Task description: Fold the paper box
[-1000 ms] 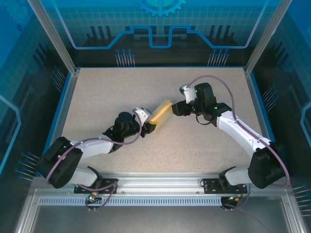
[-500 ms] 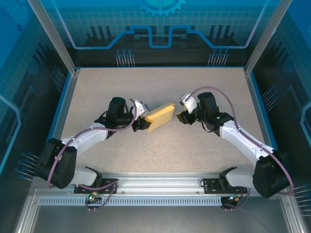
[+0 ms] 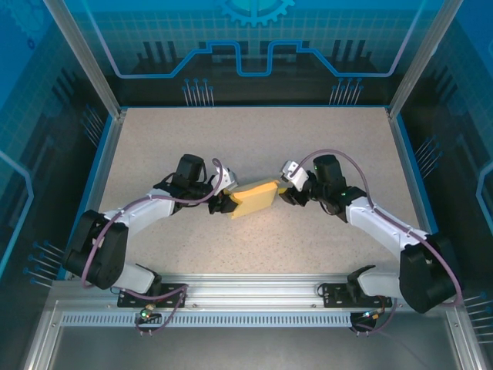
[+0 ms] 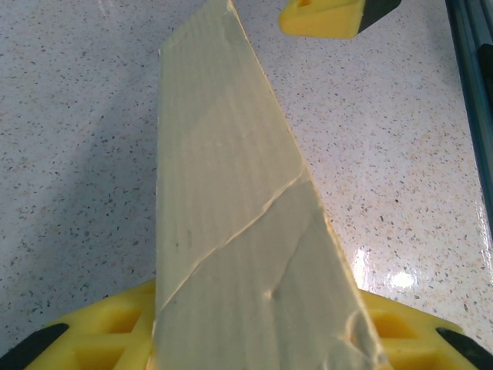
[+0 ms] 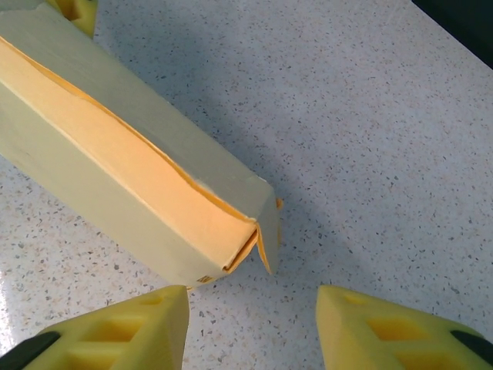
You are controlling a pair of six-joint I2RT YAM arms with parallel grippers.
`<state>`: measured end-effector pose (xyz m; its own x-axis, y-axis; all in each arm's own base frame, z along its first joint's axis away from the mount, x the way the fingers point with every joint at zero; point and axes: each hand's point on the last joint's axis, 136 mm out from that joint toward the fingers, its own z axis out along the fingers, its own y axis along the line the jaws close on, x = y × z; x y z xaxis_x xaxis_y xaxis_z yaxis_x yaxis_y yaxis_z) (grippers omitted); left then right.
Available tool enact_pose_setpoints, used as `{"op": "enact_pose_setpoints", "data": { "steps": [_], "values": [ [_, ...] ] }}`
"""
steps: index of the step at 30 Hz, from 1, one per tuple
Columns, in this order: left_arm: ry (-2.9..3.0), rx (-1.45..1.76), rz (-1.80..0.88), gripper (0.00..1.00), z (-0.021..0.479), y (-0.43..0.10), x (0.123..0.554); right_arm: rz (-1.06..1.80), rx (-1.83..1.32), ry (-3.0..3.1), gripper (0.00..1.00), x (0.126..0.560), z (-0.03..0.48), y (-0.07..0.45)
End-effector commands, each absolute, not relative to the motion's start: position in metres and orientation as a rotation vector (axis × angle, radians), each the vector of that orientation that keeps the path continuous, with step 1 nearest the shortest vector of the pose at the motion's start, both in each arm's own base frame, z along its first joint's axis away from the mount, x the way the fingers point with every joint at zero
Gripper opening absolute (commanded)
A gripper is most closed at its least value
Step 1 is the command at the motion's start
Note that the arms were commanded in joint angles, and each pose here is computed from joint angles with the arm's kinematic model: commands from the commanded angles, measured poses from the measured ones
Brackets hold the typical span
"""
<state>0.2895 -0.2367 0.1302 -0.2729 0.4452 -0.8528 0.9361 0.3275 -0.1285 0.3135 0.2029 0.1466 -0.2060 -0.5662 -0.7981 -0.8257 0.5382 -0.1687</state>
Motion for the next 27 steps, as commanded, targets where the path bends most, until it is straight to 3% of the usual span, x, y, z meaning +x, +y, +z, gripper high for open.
{"op": "enact_pose_setpoints", "data": {
  "steps": [1, 21, 27],
  "values": [
    [1.799, 1.253, -0.874, 0.35, 0.143, -0.240, 0.292, 0.397, -1.168, 1.837, 0.46, 0.321, 0.154, 0.209],
    [1.811, 1.253, -0.876, 0.35, 0.143, -0.240, 0.292, 0.349, -1.141, 1.874, 0.34, 0.343, 0.153, 0.210],
    [1.823, 1.253, -0.871, 0.35, 0.141, -0.240, 0.292, 0.380, -1.143, 1.877, 0.22, 0.346, 0.155, 0.217]
  ]
}}
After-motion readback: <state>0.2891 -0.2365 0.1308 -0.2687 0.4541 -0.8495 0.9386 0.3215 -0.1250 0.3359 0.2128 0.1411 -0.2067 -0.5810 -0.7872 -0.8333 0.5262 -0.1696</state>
